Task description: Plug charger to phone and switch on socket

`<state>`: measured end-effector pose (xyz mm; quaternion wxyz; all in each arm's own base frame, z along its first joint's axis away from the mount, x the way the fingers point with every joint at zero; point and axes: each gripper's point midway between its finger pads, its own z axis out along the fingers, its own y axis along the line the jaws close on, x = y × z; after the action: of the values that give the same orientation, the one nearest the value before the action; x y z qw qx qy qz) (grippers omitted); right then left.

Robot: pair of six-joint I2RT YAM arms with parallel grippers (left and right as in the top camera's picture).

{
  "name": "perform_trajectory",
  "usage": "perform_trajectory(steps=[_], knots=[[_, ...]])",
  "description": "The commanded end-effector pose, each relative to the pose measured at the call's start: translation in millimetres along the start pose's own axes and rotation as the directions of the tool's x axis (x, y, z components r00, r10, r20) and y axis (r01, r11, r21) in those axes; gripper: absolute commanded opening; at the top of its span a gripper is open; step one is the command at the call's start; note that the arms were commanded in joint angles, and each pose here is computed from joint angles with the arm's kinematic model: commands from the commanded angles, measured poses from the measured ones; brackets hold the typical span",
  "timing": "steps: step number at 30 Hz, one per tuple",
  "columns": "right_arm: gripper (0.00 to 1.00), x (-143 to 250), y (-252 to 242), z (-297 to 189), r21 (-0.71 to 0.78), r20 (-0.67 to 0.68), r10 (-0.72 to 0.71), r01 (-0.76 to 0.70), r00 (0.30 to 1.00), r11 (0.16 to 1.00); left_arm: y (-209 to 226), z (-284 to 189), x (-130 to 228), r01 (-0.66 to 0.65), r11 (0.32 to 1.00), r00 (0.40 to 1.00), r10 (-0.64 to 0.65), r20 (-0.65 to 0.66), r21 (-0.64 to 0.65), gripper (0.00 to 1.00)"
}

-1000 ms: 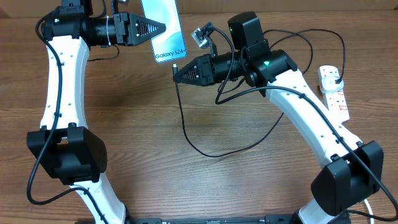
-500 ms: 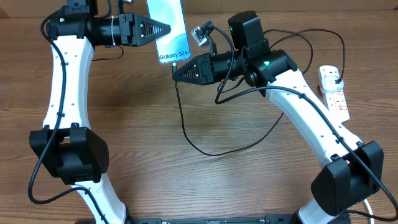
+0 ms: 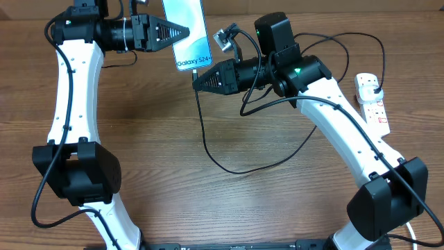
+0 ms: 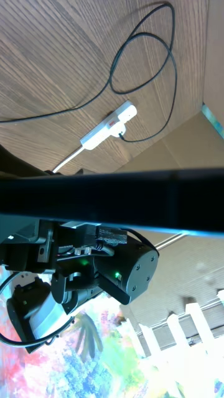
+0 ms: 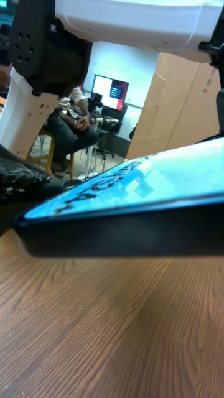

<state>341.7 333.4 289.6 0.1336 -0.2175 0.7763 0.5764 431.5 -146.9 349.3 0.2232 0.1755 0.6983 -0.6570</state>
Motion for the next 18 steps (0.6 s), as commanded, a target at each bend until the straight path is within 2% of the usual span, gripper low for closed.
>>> perform_trajectory(steps=[1, 18], knots=[[0.04, -4.3, 5.0, -2.5, -0.001, 0.012, -0.016, 0.016, 1.0, 1.0, -15.1, 2.2, -0.8, -0.001, 0.998, 1.0, 0.001, -0.005, 0.059, 0.04], [0.04, -4.7, 7.2, -5.6, -0.022, 0.009, -0.017, 0.017, 1.0, 1.0, -15.1, 2.2, -1.4, -0.013, 0.998, 1.0, 0.013, -0.004, 0.059, 0.04]])
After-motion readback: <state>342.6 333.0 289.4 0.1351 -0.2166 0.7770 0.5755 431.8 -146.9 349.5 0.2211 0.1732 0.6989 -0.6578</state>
